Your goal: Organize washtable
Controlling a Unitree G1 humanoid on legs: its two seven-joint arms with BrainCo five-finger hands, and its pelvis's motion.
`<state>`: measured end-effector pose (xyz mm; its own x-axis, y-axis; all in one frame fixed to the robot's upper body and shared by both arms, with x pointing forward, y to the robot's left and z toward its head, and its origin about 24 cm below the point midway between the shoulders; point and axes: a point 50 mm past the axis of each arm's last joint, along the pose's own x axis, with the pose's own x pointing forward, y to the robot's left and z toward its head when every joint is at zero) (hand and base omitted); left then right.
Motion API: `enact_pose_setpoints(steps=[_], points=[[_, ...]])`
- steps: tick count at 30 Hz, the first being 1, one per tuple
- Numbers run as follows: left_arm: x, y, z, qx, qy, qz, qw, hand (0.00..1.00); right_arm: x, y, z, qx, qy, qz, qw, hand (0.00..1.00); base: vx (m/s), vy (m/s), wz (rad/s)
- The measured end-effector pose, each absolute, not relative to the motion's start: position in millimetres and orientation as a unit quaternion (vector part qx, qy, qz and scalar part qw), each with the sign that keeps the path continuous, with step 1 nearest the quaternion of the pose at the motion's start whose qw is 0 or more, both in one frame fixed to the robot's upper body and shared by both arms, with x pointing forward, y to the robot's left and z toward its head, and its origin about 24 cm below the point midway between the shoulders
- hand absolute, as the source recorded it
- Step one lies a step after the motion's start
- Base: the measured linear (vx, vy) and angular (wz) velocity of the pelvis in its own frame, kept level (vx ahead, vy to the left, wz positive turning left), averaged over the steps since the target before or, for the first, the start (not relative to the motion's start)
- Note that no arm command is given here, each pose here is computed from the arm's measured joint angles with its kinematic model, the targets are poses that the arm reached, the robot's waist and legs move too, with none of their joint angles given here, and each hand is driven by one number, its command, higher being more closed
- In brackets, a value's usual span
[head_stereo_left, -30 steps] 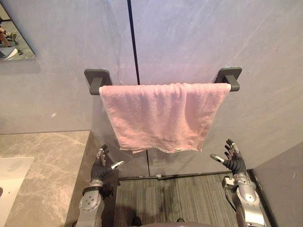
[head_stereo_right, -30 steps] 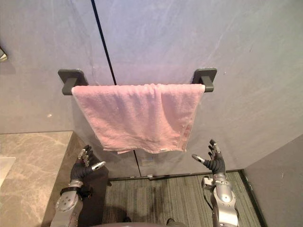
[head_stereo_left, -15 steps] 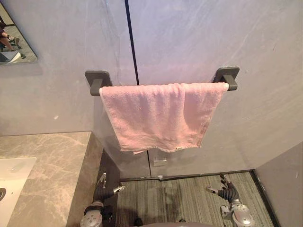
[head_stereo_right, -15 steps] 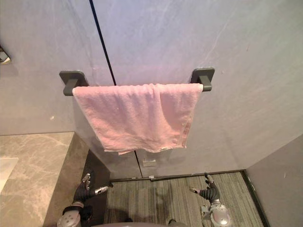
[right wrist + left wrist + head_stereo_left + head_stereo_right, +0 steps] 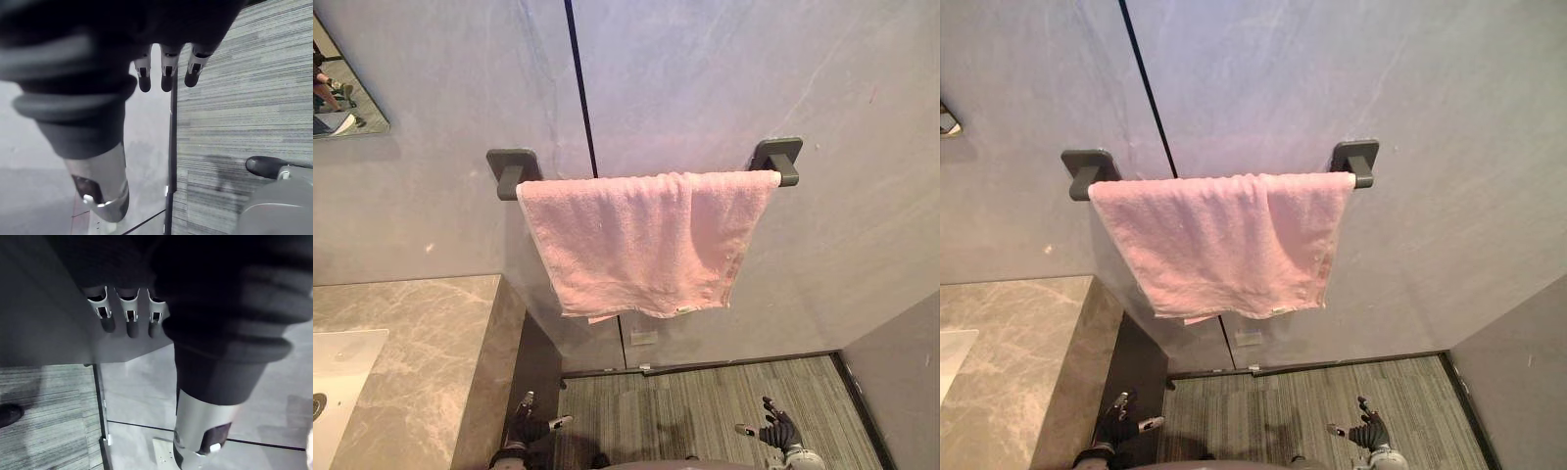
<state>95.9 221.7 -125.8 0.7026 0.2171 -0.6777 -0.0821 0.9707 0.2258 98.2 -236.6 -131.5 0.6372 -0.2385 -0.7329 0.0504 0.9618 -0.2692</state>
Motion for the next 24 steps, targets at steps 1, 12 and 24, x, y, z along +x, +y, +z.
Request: enact_pose_setpoints(steps=[1, 12, 24], points=[[94, 221, -127, 0.090, 0.382, 0.082, 0.916, 0.00, 96, -238, -133, -0.115, 0.425, -0.081, 0.894, 0.00, -0.01, 0.001, -0.07], [100, 218, -130, 0.088, 0.387, 0.091, 0.913, 0.00, 122, -232, -132, -0.141, 0.416, -0.057, 0.897, 0.00, 0.00, -0.007, -0.20], [140, 200, -116, 0.074, 0.325, 0.075, 0.940, 0.00, 151, -225, -119, -0.154, 0.373, -0.039, 0.914, 0.00, -0.02, -0.147, 0.73]])
